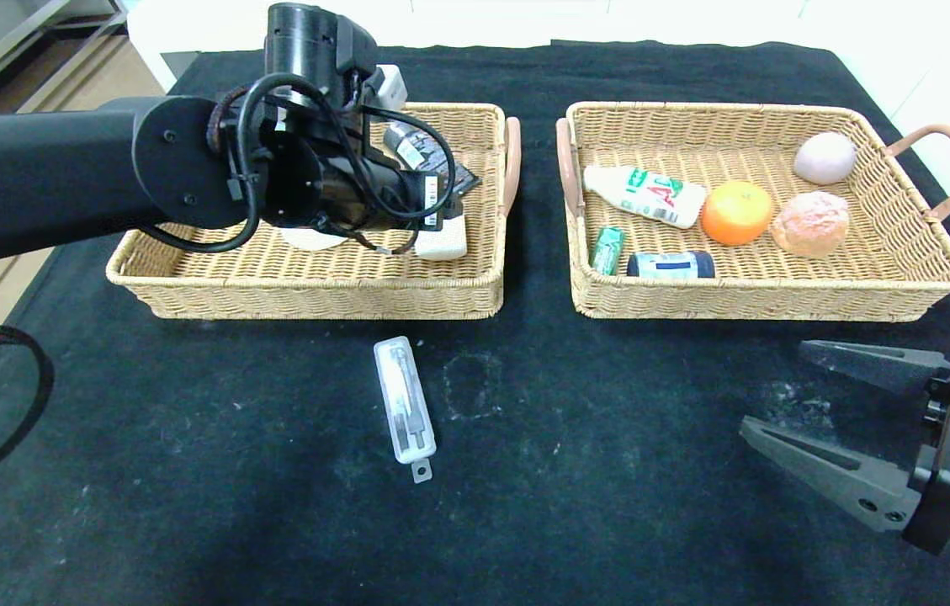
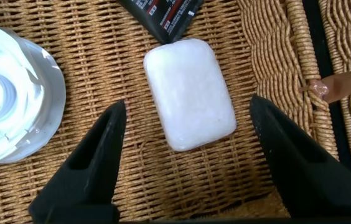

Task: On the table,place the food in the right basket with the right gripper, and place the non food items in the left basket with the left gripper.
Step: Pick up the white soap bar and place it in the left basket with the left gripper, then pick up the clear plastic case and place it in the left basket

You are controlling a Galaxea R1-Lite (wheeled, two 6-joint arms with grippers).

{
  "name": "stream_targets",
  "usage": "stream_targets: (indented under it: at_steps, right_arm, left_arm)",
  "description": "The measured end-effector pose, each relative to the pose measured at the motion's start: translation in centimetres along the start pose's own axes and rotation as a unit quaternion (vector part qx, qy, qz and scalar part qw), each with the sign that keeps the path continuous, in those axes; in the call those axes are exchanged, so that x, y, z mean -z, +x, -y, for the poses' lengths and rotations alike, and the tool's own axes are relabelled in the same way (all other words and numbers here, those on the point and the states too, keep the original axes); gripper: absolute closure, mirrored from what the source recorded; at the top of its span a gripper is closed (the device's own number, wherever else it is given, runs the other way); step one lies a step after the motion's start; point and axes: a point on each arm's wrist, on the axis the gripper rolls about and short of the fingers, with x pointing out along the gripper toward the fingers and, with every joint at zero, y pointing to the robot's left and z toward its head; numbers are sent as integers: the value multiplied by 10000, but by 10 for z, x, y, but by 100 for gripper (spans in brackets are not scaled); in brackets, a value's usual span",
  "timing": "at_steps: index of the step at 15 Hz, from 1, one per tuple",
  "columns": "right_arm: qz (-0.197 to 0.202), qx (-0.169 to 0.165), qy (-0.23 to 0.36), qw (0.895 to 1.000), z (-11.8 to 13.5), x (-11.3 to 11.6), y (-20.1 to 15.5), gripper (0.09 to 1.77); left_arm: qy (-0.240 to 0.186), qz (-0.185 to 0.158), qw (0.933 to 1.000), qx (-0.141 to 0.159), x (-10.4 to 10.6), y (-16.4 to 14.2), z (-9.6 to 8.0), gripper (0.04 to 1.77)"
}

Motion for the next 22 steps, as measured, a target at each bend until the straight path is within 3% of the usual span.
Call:
stream_targets:
  at_steps: [4, 10, 14, 22]
  right_arm:
    - [4, 4, -4, 10000, 0, 0, 0, 15]
    - [-5, 14, 1, 10000, 0, 0, 1, 15]
    - [-4, 15, -4, 10000, 0, 0, 1, 15]
    - [0, 14, -7, 10000, 0, 0, 1, 15]
  left_arm:
    - [-4, 33, 10000, -28, -6, -12, -1, 25]
    - [-107, -799, 9965, -217, 1, -65, 4, 17]
    - [-593, -1648, 9841, -297, 17, -93, 8, 14]
    - [-914, -2392, 9667, 13, 39, -92, 22, 11]
